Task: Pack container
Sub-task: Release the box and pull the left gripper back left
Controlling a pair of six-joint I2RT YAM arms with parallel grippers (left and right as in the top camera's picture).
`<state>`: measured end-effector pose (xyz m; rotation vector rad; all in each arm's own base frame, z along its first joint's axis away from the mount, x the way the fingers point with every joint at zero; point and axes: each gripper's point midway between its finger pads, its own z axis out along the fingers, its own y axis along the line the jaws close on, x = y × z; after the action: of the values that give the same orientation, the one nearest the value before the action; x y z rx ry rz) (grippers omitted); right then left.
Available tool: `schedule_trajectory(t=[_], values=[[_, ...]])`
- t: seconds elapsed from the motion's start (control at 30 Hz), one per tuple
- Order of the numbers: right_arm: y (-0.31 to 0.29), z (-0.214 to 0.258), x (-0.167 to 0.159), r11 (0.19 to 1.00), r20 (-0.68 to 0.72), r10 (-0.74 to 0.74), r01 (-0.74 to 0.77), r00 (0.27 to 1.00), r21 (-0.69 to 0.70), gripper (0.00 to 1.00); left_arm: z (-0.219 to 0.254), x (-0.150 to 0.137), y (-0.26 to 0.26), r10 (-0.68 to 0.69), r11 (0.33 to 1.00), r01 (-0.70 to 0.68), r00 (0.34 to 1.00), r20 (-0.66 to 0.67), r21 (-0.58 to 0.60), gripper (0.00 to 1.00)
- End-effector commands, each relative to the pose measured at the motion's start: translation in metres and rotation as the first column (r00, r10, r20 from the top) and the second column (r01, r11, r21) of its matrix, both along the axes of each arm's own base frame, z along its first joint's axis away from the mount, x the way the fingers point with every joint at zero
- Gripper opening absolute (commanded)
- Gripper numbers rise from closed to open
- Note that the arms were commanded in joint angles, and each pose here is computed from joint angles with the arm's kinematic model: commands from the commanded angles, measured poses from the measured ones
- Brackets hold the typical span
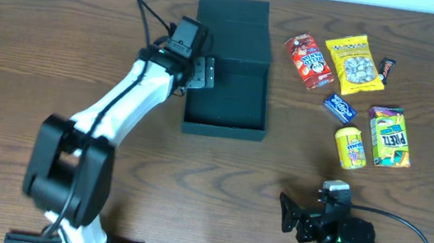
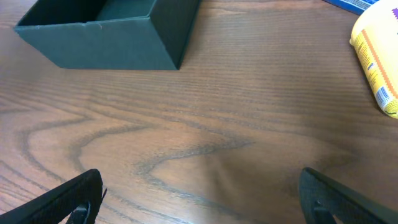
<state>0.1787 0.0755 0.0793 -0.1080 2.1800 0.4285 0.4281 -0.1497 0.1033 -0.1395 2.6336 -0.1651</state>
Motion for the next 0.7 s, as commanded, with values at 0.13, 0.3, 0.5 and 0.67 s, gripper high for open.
schedule_trajectory(t=[0.13, 0.3, 0.5, 0.67], values=[[-0.001, -0.003, 0.0, 1.0, 0.004, 0.005, -0.005, 1.0, -0.018, 0.99, 0.117, -0.037, 0.042, 0.063, 0.995, -0.076, 0.982, 0.176, 0.065, 0.95], [-0.001, -0.003, 0.0, 1.0, 0.004, 0.005, -0.005, 1.0, -0.018, 0.99, 0.156, -0.085, 0.074, 0.096, 0.985, -0.122, 0.975, 0.199, 0.12, 0.95], [-0.001, -0.003, 0.0, 1.0, 0.004, 0.005, -0.005, 1.0, -0.018, 0.99, 0.183, -0.127, 0.093, 0.088, 0.984, -0.119, 0.97, 0.226, 0.131, 0.95], [-0.001, -0.003, 0.0, 1.0, 0.004, 0.005, -0.005, 1.0, -0.018, 0.99, 0.19, -0.154, 0.087, -0.115, 0.98, 0.078, 0.973, 0.202, 0.181, 0.95]])
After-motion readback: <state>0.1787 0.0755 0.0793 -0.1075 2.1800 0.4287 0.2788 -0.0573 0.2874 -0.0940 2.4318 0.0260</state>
